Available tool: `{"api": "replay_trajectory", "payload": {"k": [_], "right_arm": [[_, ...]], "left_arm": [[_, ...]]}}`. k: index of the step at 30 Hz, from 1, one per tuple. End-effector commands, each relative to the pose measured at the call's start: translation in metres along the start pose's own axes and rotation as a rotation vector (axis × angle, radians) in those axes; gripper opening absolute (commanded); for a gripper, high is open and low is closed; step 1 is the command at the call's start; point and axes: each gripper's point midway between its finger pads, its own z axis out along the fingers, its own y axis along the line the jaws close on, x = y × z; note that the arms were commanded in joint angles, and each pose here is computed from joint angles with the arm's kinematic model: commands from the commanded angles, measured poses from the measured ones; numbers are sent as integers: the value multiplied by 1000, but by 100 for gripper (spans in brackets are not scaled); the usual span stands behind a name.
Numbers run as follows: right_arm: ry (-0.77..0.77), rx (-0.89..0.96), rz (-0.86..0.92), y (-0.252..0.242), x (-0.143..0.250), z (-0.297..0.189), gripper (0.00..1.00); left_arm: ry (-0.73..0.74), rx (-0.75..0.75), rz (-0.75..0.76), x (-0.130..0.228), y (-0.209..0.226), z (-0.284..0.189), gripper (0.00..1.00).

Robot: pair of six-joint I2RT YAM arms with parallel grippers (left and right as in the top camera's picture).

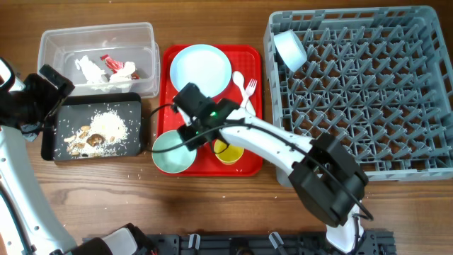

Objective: Sort waste into correct bins and load items into the dishwasher rack
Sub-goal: 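Grasp the light-blue bowl with right gripper and place it in the rack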

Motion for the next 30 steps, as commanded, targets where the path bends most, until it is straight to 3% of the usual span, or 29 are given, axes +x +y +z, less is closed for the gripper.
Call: {"api": "replay_trajectory", "payload": {"k": [1,6,9,12,14,16,18,20,22,27,30], "right_arm": [[101,60,-19,-3,12,28,37],[92,61,-52,1,-14,12,4],[-67,97,-66,-10,-67,-48,4],[-353,231,57,-65,-117,-180,4],[-530,473,308,-159,-101,-294,4],[-526,624,473,-226,-64,-336,4],[-401,729,586,-276,-25,-328,4],[-225,938,805,-324,36,-299,4],[-120,1181,869,-344,72,-290,4],[-150,1397,847,-358,79,-304,4],[-161,1490,746,-349,71,-305,4]], "left_arm": [[-14,-1,-5,0,0,-8,100],[-4,-6,-6,3,1,-8,100],[-4,-6,-6,3,1,-8,100],[-4,-6,-6,3,1,-8,100],[-4,-5,-6,3,1,-8,100],[-4,-6,-6,3,1,-8,100],[-4,-6,-6,3,1,-8,100],[-4,-6,-6,3,1,-8,100],[-4,-5,-6,3,1,-8,100],[-4,-6,-6,3,1,-8,100],[-4,-6,-7,3,1,-8,100]]}}
